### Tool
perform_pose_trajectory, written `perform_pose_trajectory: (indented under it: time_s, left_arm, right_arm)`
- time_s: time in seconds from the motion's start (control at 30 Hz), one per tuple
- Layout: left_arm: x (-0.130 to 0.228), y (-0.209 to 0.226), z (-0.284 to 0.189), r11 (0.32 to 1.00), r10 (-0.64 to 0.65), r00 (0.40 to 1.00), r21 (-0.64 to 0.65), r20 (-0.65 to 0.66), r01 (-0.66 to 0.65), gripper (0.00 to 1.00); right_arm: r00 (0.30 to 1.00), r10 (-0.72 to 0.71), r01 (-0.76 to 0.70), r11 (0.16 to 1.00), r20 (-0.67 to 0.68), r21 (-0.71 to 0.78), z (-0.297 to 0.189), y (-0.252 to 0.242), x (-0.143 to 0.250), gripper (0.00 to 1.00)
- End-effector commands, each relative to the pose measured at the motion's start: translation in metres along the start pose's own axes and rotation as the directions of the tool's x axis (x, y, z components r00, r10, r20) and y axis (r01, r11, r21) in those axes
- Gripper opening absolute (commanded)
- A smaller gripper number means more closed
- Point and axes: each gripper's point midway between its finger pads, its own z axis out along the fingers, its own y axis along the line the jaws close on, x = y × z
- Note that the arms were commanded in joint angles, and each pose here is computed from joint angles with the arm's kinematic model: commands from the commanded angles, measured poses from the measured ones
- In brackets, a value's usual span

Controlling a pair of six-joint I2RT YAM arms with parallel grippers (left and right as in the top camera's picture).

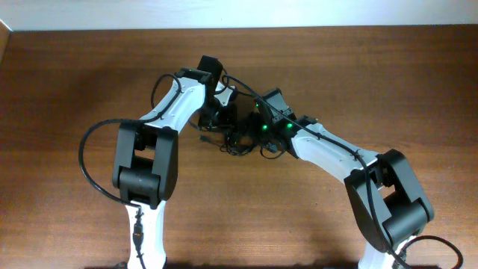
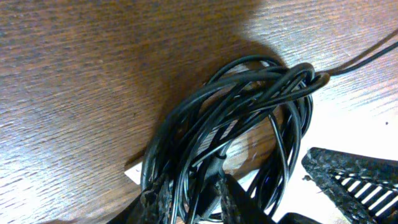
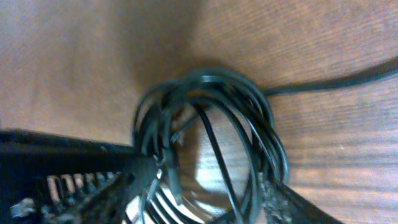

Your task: Untangle cables

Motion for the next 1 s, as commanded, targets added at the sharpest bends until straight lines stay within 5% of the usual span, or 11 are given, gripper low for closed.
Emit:
perform_pose_trajectory:
  time_s: [0.0,0.2,0.37,0.53,0.63,0.77,0.97]
  left_arm:
    - [-0.001,-0.004,-0.012,1.0,0.014,1.0,-0.014,0.026,-0.013,0.03]
    - [-0.001,-0.004,-0.012,1.0,0.014,1.0,-0.014,0.026,-0.014,0.0]
    - [-0.001,-0.004,-0.012,1.0,0.014,1.0,-0.014,0.027,-0.014,0.0]
    - [-0.001,-0.004,-0.012,1.0,0.014,1.0,-0.014,0.026,-0.014,0.0]
    - [-0.001,0.0,-0.012,0.999,0.013,0.999,-0.036,0.029,-0.012,0.0]
    - [-0.002,0.005,-0.012,0.998,-0.002,0.999,-0.062,0.032,0.004,0.0]
    - [-0.002,0.004,-0.012,0.998,-0.001,0.999,-0.061,0.033,0.003,0.0]
  right_arm:
    - [0.996,-0.014,0.015,1.0,0.09,-0.005,-0.011,0.007,-0.021,0.61]
    - [0.997,-0.01,0.005,0.999,0.083,0.054,0.001,-0.01,-0.018,0.46]
    - [0.999,0.001,-0.005,0.992,0.034,0.125,0.02,-0.034,-0.005,0.42]
    - [0.994,0.035,-0.016,0.985,-0.104,0.172,0.017,-0.049,0.024,0.12]
    - [0.967,0.061,-0.034,0.993,-0.247,0.112,0.014,-0.039,0.051,0.05]
    - [0.92,0.057,-0.067,0.998,-0.388,-0.012,0.001,-0.011,0.072,0.04]
    - [0.939,0.002,-0.042,0.993,-0.344,-0.111,-0.028,0.022,0.06,0.04]
